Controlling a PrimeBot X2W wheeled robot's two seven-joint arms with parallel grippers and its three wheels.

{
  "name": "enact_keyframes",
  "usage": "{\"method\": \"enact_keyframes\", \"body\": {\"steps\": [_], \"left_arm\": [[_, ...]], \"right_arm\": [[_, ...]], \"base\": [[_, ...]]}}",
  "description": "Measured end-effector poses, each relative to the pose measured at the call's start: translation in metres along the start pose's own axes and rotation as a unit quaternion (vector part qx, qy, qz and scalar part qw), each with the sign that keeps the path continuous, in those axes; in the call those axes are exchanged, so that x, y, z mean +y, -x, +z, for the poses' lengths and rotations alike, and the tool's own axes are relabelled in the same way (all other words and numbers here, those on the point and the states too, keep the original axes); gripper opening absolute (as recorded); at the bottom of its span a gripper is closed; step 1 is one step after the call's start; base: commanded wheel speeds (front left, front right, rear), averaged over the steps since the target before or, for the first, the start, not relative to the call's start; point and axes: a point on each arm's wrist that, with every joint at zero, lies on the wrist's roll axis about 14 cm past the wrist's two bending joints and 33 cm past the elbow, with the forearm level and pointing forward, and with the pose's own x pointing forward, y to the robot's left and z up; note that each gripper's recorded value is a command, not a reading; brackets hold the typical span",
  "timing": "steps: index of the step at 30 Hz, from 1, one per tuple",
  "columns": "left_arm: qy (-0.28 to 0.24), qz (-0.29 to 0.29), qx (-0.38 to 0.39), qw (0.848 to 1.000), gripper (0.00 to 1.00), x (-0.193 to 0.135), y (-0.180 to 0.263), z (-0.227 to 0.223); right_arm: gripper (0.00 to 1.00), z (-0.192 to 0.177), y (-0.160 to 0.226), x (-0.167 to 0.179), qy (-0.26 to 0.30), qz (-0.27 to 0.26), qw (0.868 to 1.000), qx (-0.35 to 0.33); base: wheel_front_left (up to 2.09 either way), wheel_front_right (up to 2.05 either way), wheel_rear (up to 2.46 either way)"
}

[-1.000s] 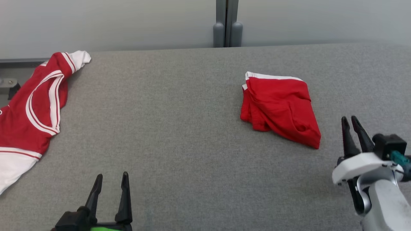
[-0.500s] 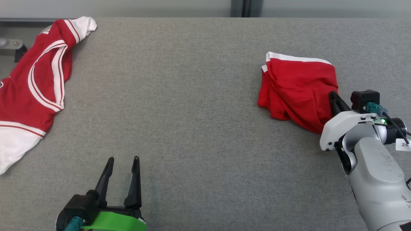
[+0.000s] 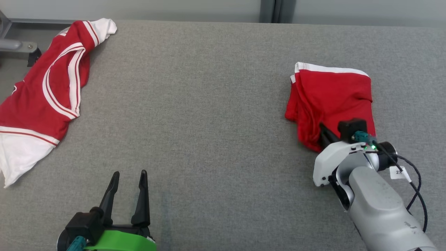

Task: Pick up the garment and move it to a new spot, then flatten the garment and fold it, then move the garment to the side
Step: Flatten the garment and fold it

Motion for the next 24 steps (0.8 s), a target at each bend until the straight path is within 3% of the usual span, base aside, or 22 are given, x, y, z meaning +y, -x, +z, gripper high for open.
{"method": "enact_keyframes", "body": {"steps": [6, 13, 20, 21, 22, 24], "left_arm": [[0.001, 0.000, -0.005, 1.000, 1.00, 0.000, 0.004, 0.003], [0.002, -0.002, -0.014, 1.000, 1.00, -0.003, 0.010, 0.008], [0.003, -0.002, -0.024, 1.000, 1.00, -0.003, 0.020, 0.012], [0.003, -0.002, -0.025, 1.000, 1.00, -0.003, 0.022, 0.013], [0.002, -0.001, -0.026, 1.000, 1.00, -0.003, 0.023, 0.013], [0.001, -0.003, -0.029, 1.000, 1.00, -0.004, 0.025, 0.015]], "right_arm": [[0.00, -0.008, 0.008, 0.029, 0.027, 0.044, 0.999, 0.015], [0.00, 0.002, 0.018, 0.041, 0.031, 0.060, 0.998, -0.007], [0.00, 0.020, 0.042, 0.021, 0.014, 0.029, 0.998, -0.052], [0.15, 0.025, 0.046, 0.016, 0.011, 0.021, 0.998, -0.062], [0.37, 0.035, 0.052, 0.009, 0.009, 0.010, 0.997, -0.081], [1.00, 0.055, 0.064, -0.005, 0.014, -0.010, 0.993, -0.120]], "base": [[0.00, 0.00, 0.00], [0.00, 0.00, 0.00], [0.00, 0.00, 0.00], [0.00, 0.00, 0.00], [0.00, 0.00, 0.00], [0.00, 0.00, 0.00]]}}
